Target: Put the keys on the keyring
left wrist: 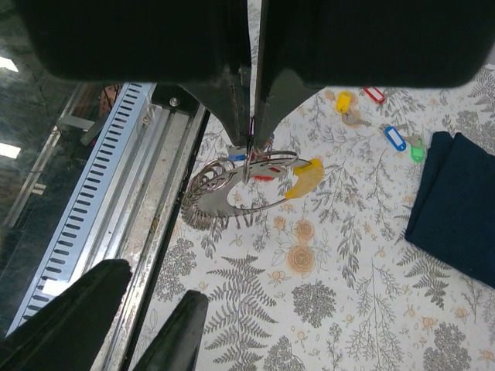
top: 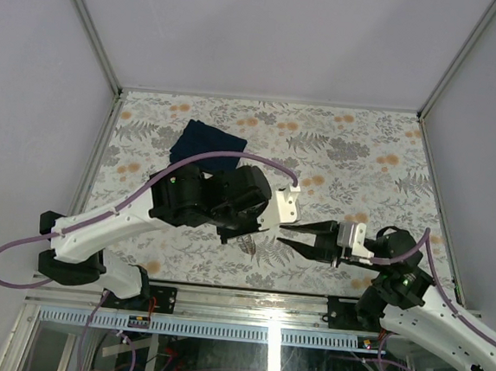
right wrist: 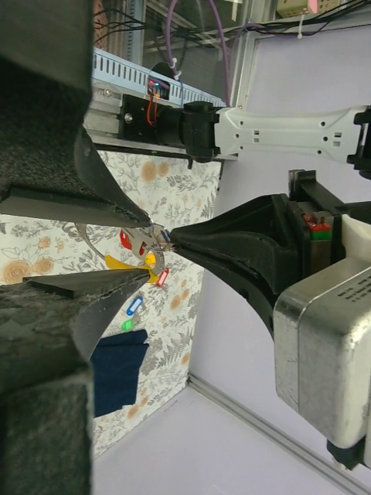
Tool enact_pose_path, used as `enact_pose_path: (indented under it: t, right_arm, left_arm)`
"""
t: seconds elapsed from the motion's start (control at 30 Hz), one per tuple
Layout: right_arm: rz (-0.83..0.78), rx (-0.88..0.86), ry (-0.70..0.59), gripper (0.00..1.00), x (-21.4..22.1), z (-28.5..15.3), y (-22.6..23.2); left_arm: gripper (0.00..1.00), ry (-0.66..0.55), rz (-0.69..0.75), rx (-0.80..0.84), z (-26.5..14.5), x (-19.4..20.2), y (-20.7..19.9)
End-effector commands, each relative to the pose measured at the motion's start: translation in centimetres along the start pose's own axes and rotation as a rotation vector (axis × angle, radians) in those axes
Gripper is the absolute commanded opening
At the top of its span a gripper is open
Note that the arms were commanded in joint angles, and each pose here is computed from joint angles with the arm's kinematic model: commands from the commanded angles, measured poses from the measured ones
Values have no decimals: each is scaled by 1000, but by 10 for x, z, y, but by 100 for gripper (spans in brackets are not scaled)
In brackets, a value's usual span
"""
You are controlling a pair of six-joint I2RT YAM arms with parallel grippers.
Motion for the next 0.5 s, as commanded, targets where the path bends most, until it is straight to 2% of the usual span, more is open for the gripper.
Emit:
enact_pose_path:
  t: [0.0, 0.13, 0.27, 0.47]
  right_arm:
    - [-19, -28, -44, 35, -6, 8, 1]
    - [-15, -73, -56, 41, -3, 18, 3]
    - [-3, -90, -119, 42, -6, 25, 3]
    - [26, -110, -145, 39, -4, 34, 3]
  left_arm:
    - [0, -15, 14, -3, -10, -4, 0]
    - [0, -24, 18, 16, -9, -7, -2]
    - [0, -36, 21, 33, -10, -10, -5]
    - [0, -59, 34, 62, -12, -13, -9]
Point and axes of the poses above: each gripper's point midway between its finger pads, its own z axis out along the fingers, its own y axis along the line the jaws close on, x = y × z, the point moved 1 cm from there along -z, back along the fingers, and after that the axes turned 7 degrees about z, right-handed, at the moved point
